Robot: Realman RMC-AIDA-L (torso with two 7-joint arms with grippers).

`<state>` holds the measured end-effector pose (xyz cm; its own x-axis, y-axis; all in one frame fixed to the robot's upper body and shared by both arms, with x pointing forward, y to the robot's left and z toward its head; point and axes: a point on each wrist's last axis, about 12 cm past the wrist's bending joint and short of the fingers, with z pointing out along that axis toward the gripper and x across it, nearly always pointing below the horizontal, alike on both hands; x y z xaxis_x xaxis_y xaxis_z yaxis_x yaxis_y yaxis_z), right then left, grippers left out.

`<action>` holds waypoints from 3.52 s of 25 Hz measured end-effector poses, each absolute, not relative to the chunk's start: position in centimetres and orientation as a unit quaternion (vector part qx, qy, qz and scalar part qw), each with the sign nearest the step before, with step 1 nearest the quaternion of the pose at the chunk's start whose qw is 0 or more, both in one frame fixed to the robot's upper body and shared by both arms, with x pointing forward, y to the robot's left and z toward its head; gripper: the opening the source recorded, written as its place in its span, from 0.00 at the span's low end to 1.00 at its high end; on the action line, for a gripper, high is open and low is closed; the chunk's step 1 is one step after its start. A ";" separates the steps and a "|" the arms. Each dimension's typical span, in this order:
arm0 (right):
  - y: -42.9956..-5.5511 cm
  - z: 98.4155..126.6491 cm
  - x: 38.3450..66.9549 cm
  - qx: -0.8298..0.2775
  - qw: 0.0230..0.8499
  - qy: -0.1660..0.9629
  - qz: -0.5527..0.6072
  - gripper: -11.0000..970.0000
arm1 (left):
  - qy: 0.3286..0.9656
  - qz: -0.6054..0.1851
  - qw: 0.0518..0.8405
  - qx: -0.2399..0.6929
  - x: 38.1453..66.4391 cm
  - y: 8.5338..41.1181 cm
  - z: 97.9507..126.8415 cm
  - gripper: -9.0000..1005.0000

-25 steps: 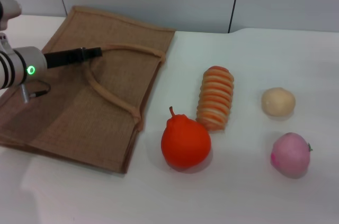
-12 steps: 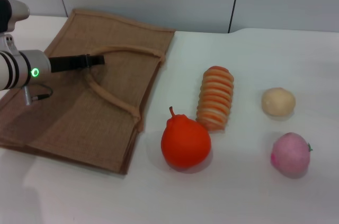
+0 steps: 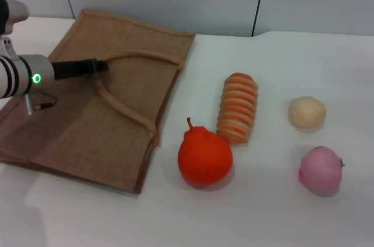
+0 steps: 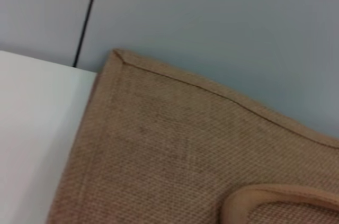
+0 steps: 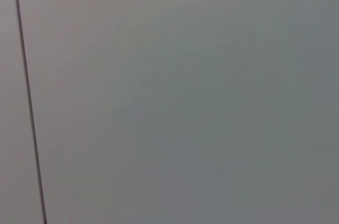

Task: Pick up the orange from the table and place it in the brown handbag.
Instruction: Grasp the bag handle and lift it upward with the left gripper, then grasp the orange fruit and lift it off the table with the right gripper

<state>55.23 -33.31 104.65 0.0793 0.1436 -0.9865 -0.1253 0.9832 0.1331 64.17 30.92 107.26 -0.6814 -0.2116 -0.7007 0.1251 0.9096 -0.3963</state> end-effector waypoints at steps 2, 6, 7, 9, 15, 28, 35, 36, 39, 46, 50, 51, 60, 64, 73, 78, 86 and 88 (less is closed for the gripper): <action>-33.3 104.7 55.2 0.007 0.735 0.672 0.092 0.84 | 0.892 -0.211 0.398 -0.027 64.2 31.1 107.3 0.33; -33.3 104.7 55.2 0.007 0.735 0.672 0.091 0.84 | 0.892 -0.211 0.398 -0.027 64.1 31.2 107.3 0.27; -33.3 104.7 55.2 0.007 0.735 0.672 0.091 0.84 | 0.892 -0.211 0.398 -0.027 64.1 31.2 107.3 0.26; -33.3 104.7 55.2 0.007 0.735 0.672 0.092 0.84 | 0.892 -0.211 0.398 -0.027 64.1 31.2 107.3 0.23; -33.3 104.6 55.2 0.006 0.734 0.672 0.092 0.84 | 0.892 -0.210 0.399 -0.024 64.1 31.1 107.3 0.16; -33.3 104.6 55.2 0.003 0.733 0.674 0.092 0.84 | 0.854 -0.271 0.444 -0.034 63.1 31.6 107.7 0.13; -33.0 104.5 55.2 -0.010 0.730 0.676 0.098 0.84 | 0.790 -0.333 0.513 -0.050 61.1 33.7 108.9 0.13; -32.7 104.5 55.2 -0.019 0.728 0.677 0.102 0.84 | 0.782 -0.338 0.521 -0.050 60.8 33.8 109.0 0.13; -31.9 104.6 55.3 -0.061 0.722 0.679 0.118 0.84 | 0.755 -0.357 0.547 -0.048 59.9 34.4 109.4 0.13; -28.4 105.3 55.6 -0.223 0.692 0.659 0.193 0.84 | 0.729 -0.382 0.566 -0.048 59.0 35.0 109.9 0.13; -27.1 105.9 55.8 -0.296 0.654 0.651 0.245 0.83 | 0.721 -0.392 0.571 -0.042 58.8 34.9 110.2 0.13; -26.9 106.1 55.9 -0.315 0.641 0.650 0.258 0.83 | 0.719 -0.394 0.571 -0.040 58.8 34.9 110.3 0.13; -24.7 107.5 56.3 -0.446 0.530 0.635 0.341 0.83 | 0.692 -0.410 0.593 -0.021 58.5 34.4 110.8 0.12; -23.1 107.7 56.7 -0.481 0.505 0.624 0.353 0.83 | 0.676 -0.418 0.606 -0.007 58.2 34.1 111.0 0.12; -20.3 107.0 57.9 -0.518 0.442 0.647 0.344 0.83 | 0.651 -0.441 0.617 0.022 57.9 33.3 111.7 0.12; -19.2 106.7 58.2 -0.535 0.412 0.655 0.338 0.83 | 0.639 -0.454 0.621 0.030 57.6 33.2 112.0 0.12; -17.7 106.4 58.6 -0.553 0.387 0.662 0.326 0.83 | 0.625 -0.471 0.622 0.038 57.3 32.8 112.3 0.12; -17.4 106.3 58.7 -0.555 0.381 0.667 0.319 0.83 | 0.621 -0.476 0.622 0.042 57.2 32.6 112.3 0.12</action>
